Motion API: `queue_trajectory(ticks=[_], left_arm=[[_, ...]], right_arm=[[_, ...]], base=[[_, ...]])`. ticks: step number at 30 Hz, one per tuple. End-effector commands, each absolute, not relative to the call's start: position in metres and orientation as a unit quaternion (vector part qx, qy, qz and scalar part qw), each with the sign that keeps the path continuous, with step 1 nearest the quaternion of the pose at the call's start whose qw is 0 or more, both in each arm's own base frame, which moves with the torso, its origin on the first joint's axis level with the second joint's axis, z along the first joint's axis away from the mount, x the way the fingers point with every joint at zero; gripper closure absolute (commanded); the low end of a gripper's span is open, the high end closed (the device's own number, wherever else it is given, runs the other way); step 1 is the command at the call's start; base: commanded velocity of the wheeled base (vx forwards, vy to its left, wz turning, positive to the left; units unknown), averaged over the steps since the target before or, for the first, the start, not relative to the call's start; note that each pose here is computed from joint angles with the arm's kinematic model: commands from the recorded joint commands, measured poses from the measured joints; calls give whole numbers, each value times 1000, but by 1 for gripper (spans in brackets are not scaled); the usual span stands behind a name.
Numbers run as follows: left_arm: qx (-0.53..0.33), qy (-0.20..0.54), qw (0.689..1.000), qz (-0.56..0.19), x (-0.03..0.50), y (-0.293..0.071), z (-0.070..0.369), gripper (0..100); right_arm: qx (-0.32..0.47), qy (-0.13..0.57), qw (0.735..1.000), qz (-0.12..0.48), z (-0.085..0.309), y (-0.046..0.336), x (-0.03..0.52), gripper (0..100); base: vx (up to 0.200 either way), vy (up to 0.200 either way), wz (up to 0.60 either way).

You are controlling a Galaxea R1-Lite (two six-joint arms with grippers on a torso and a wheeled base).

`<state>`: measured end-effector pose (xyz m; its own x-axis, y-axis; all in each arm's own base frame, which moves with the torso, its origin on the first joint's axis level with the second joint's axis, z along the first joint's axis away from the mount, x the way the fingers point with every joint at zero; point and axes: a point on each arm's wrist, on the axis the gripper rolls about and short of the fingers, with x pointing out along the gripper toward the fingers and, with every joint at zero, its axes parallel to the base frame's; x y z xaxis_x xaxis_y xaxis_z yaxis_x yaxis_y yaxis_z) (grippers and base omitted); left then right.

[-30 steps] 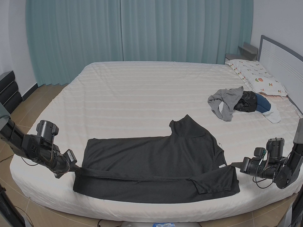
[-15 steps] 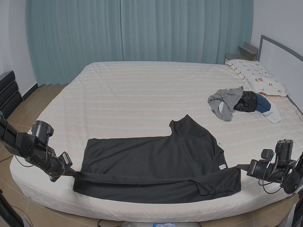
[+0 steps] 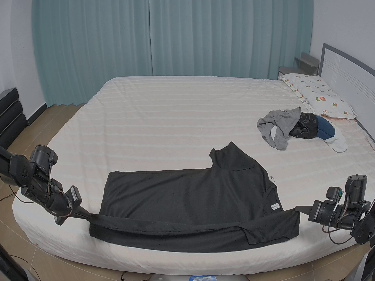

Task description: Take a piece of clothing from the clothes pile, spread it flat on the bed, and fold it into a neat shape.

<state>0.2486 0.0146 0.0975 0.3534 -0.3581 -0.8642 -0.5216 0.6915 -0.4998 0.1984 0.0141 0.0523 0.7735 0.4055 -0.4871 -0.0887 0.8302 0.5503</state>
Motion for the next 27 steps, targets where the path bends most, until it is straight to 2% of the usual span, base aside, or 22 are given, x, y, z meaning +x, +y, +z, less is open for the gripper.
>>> queue_trajectory(ticks=[1, 15, 20, 21, 27], left_arm=[[-392, 556, 731, 58, 248, 19, 103, 100], [-378, 578, 721, 58, 244, 22, 98, 100], [-380, 586, 713, 62, 258, 24, 91, 100], [-382, 597, 702, 68, 270, 26, 85, 100], [-385, 603, 694, 75, 289, 29, 76, 100]], right_arm=[[255, 307, 906, 142, 55, 16, 190, 100], [256, 295, 908, 151, 61, 16, 187, 100], [256, 297, 908, 151, 59, 16, 197, 100], [256, 302, 907, 147, 53, 17, 211, 100], [260, 320, 901, 137, 36, 17, 236, 100]], base=[[0, 0, 0], [0, 0, 0], [0, 0, 0], [0, 0, 0], [0, 0, 0]])
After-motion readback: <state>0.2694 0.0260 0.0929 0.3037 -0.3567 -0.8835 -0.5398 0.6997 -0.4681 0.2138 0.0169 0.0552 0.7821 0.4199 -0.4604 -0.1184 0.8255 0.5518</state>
